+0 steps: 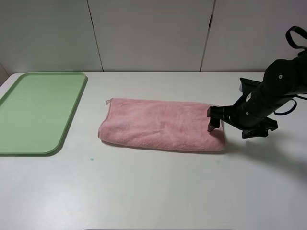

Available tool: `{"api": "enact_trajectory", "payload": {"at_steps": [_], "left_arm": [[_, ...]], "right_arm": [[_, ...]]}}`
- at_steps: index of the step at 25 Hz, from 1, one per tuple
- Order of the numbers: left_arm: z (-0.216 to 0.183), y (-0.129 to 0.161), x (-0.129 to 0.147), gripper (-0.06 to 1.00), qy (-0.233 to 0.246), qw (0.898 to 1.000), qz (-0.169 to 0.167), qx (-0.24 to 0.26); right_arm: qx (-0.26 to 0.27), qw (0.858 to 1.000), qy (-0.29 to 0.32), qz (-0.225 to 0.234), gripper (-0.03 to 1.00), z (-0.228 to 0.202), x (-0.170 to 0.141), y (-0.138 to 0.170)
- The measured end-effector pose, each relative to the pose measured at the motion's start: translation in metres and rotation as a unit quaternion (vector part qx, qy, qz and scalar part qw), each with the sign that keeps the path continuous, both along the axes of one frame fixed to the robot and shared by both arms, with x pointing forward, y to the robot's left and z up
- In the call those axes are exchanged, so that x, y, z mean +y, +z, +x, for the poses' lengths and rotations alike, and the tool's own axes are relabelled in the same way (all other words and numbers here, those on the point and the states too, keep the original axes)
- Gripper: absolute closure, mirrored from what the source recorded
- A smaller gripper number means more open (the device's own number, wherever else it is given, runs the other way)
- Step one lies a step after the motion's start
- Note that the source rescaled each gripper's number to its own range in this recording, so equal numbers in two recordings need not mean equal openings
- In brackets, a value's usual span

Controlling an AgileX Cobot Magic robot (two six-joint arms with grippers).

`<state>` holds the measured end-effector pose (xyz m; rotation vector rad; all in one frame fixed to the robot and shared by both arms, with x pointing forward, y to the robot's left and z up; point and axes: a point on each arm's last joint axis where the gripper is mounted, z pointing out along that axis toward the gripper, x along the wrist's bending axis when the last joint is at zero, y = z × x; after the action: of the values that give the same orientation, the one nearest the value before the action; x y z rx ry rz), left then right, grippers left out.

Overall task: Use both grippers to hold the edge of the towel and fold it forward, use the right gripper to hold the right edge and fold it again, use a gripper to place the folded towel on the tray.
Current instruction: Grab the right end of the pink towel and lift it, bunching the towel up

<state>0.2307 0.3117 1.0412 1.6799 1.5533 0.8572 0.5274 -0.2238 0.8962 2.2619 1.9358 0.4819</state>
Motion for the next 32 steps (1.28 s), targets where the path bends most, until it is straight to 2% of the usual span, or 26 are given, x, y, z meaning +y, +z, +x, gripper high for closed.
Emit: {"api": "enact_trajectory", "payload": {"at_steps": [7, 15, 16, 18, 21, 22, 23, 24, 32], "left_arm": [[0.0, 0.0, 0.0, -0.06, 0.0, 1.0, 0.0, 0.0], [0.0, 0.0, 0.0, -0.06, 0.0, 1.0, 0.0, 0.0], [0.0, 0.0, 0.0, -0.06, 0.0, 1.0, 0.0, 0.0], [0.0, 0.0, 0.0, -0.06, 0.0, 1.0, 0.0, 0.0], [0.0, 0.0, 0.0, -0.06, 0.0, 1.0, 0.0, 0.0], [0.0, 0.0, 0.0, -0.06, 0.0, 1.0, 0.0, 0.0], [0.0, 0.0, 0.0, -0.06, 0.0, 1.0, 0.0, 0.0], [0.0, 0.0, 0.0, -0.06, 0.0, 1.0, 0.0, -0.001], [0.0, 0.0, 0.0, -0.06, 0.0, 1.0, 0.0, -0.001]], "right_arm": [[0.003, 1.0, 0.011, 0.006, -0.03, 0.0, 0.016, -0.015], [0.018, 1.0, 0.005, 0.009, -0.01, 0.001, 0.019, -0.025], [0.018, 1.0, 0.006, 0.008, 0.04, 0.001, 0.02, -0.025], [0.021, 1.0, 0.003, 0.009, 0.22, 0.001, 0.02, -0.025], [0.034, 0.999, -0.012, 0.014, 0.62, -0.001, 0.02, -0.028], [0.037, 0.999, -0.02, 0.017, 0.81, -0.001, 0.02, -0.028], [0.038, 0.999, -0.024, 0.019, 0.9, -0.001, 0.021, -0.028], [0.038, 0.999, -0.027, 0.02, 0.93, -0.001, 0.021, -0.028], [0.046, 0.999, -0.013, 0.012, 0.93, -0.003, 0.021, -0.027]]}}
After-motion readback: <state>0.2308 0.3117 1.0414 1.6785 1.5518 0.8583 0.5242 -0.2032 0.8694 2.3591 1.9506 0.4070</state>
